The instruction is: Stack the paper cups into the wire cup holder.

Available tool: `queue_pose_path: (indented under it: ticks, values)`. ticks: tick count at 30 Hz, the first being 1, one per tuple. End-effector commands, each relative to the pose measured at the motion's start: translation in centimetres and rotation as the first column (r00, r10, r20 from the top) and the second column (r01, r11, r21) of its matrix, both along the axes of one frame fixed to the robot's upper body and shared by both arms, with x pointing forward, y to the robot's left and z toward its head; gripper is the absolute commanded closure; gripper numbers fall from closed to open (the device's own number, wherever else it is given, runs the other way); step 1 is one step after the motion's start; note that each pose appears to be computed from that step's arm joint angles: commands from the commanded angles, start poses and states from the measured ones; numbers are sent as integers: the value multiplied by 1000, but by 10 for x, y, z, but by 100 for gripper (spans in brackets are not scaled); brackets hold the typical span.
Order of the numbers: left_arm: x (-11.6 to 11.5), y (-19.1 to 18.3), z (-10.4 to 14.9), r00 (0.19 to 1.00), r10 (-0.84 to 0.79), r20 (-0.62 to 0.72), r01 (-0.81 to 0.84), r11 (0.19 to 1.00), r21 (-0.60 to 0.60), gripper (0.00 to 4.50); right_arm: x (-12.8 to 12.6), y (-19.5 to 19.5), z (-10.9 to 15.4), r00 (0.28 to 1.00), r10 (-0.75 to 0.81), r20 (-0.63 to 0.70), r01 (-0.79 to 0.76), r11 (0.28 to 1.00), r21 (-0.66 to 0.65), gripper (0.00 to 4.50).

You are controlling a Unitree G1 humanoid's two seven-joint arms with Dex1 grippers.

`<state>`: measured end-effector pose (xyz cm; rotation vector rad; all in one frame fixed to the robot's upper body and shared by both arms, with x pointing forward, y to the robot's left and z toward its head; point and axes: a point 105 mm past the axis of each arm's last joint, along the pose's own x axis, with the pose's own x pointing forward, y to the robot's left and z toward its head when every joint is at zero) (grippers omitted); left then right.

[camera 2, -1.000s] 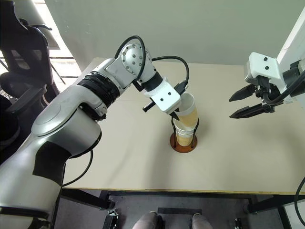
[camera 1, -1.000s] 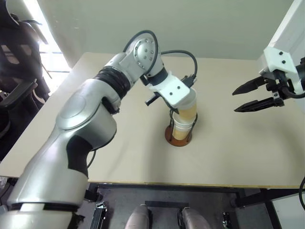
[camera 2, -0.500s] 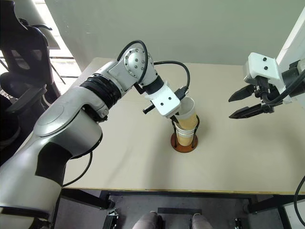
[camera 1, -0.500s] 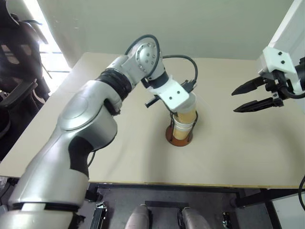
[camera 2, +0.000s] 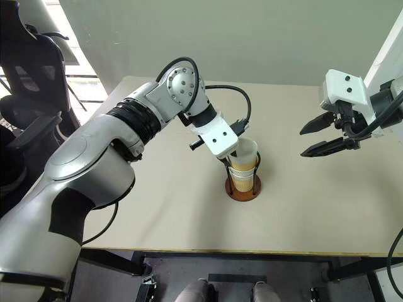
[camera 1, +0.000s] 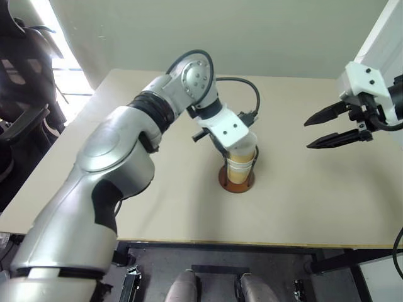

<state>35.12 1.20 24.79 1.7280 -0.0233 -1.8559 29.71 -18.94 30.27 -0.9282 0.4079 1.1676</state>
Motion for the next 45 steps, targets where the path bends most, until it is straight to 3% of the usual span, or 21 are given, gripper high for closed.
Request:
queue_pose_path:
  ticks: [1, 7, 16, 18, 21, 22, 25, 30, 37, 42, 45]
  values:
    - [-3, -3, 16, 999, -22, 25, 22, 1000, 1, 215, -4, -2, 14, 998, 0, 62, -1, 1000, 16, 184]
    - [-8, -15, 36, 1000, -21, 2, 21, 992, -128, 4, -3, -3, 14, 998, -3, 61, 2, 1000, 16, 184]
    - [-5, -14, 78, 997, 58, -41, -68, 938, -341, 4, -1, -7, 15, 998, -13, 69, 12, 1000, 12, 184]
    - [-2, -4, 103, 987, 118, -107, -154, 873, -462, 4, -1, -9, 18, 996, -23, 83, 21, 1000, 16, 184]
    - [10, 16, 132, 955, 209, -208, -295, 713, -636, 4, 1, -13, 23, 992, -51, 112, 47, 998, 39, 184]
    - [19, 36, 143, 929, 264, -260, -369, 605, -705, 4, 3, -16, 25, 989, -76, 127, 67, 995, 69, 184]
    - [35, 84, 154, 862, 363, -354, -484, 385, -786, 4, 8, -23, 26, 979, -134, 151, 114, 985, 130, 184]
    - [52, 192, 120, 656, 542, -526, -658, 68, -750, 4, 19, -51, 14, 948, -289, 138, 250, 937, 245, 184]
    - [50, 293, 52, 388, 627, -675, -689, -290, -665, 4, 40, -69, -1, 896, -425, 129, 330, 831, 448, 184]
    - [45, 302, 16, 365, 494, -789, -715, -393, -578, 4, 54, -64, -11, 881, -452, 141, 280, 737, 615, 184]
    - [51, 297, 1, 381, 471, -795, -679, -441, -587, 4, 60, -63, -27, 873, -470, 132, 285, 710, 644, 184]
